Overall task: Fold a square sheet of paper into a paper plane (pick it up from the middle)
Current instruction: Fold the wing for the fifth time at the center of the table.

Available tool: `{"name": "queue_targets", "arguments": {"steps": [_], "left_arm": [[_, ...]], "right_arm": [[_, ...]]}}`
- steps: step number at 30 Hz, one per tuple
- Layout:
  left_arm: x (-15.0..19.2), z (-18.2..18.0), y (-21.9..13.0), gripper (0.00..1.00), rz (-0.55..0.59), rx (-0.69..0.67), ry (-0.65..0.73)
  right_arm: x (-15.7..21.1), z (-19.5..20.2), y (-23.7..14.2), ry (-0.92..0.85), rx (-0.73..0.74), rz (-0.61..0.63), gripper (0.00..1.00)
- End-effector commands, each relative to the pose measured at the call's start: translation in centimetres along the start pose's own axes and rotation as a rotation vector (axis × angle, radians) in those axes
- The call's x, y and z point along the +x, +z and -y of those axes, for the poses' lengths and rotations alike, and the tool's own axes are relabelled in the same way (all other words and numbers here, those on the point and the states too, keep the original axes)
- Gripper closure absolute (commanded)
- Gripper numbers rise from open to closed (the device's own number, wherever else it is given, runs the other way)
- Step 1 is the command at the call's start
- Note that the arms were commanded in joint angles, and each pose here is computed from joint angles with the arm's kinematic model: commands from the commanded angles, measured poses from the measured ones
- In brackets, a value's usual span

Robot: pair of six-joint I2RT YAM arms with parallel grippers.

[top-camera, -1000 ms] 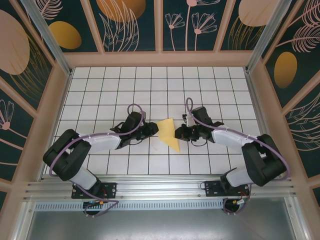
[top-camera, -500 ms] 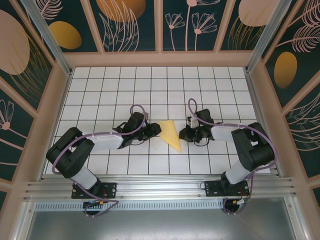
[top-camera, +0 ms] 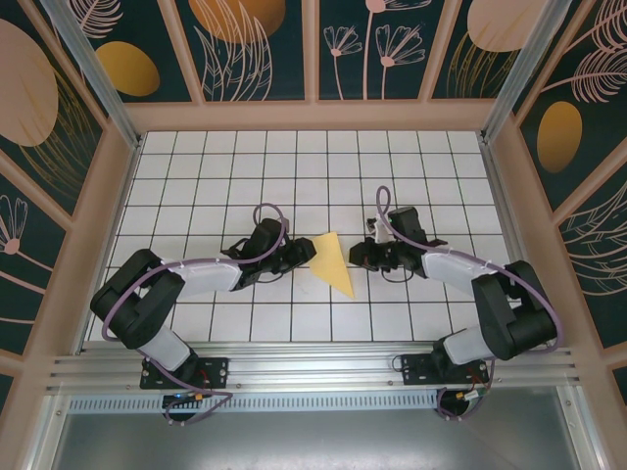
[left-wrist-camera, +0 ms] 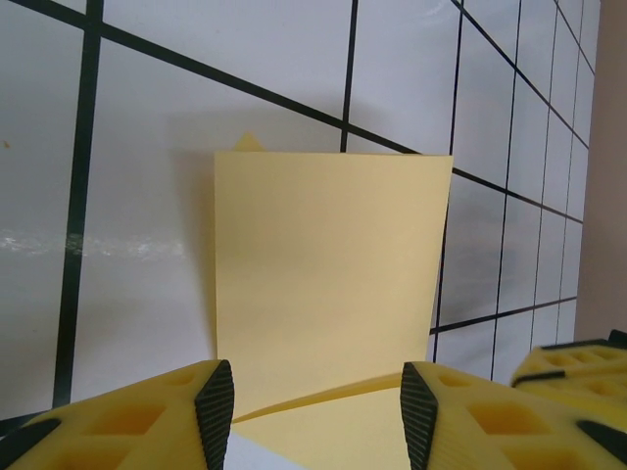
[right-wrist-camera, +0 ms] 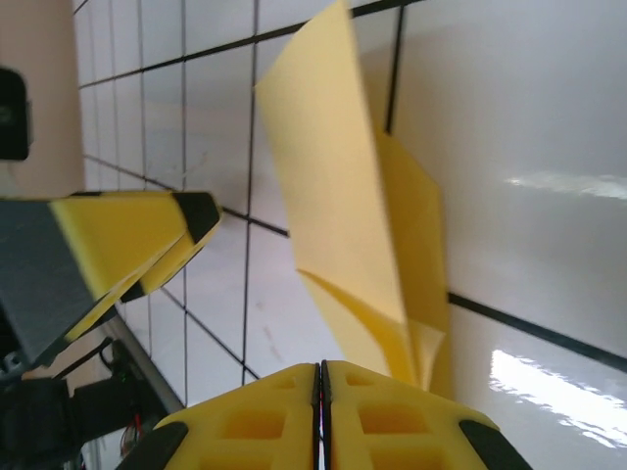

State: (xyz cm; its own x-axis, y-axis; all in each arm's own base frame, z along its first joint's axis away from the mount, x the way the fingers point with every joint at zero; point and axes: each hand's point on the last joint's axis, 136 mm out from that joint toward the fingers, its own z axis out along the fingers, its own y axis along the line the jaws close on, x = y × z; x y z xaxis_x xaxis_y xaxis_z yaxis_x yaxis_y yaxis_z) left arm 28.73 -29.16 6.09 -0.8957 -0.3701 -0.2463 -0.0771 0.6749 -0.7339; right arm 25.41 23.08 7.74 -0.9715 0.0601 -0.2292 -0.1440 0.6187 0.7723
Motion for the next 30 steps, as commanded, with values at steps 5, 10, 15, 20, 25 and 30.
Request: {"name": "queue_targets", "arguments": {"steps": [5, 10, 15, 20, 25, 30], "left_arm": [[0.0, 0.3, 0.4, 0.48, -0.006, -0.001, -0.008], [0.5, 0.2, 0.8, 0.47, -0.029, 0.012, -0.016], [0.5, 0.7, 1.1, 0.44, -0.041, 0.026, -0.013], [0.8, 1.9, 1.7, 0.44, -0.069, 0.085, -0.033], [1.5, 2.7, 2.2, 0.43, -0.092, 0.117, -0.050], [2.7, 2.7, 3.5, 0.43, -0.129, 0.132, -0.070]], "right_arm": [[1.0, 0.4, 2.3, -0.015, -0.025, -0.084, 0.88], [1.2, 3.4, 3.2, 0.036, 0.026, -0.094, 0.89], [2.4, 5.4, 2.8, 0.114, -0.017, -0.083, 0.89], [3.2, 6.6, 3.1, 0.167, -0.021, -0.089, 0.89], [3.7, 7.2, 3.2, 0.193, -0.011, -0.088, 0.89], [4.0, 7.6, 3.2, 0.204, 0.000, -0.088, 0.89]]}}
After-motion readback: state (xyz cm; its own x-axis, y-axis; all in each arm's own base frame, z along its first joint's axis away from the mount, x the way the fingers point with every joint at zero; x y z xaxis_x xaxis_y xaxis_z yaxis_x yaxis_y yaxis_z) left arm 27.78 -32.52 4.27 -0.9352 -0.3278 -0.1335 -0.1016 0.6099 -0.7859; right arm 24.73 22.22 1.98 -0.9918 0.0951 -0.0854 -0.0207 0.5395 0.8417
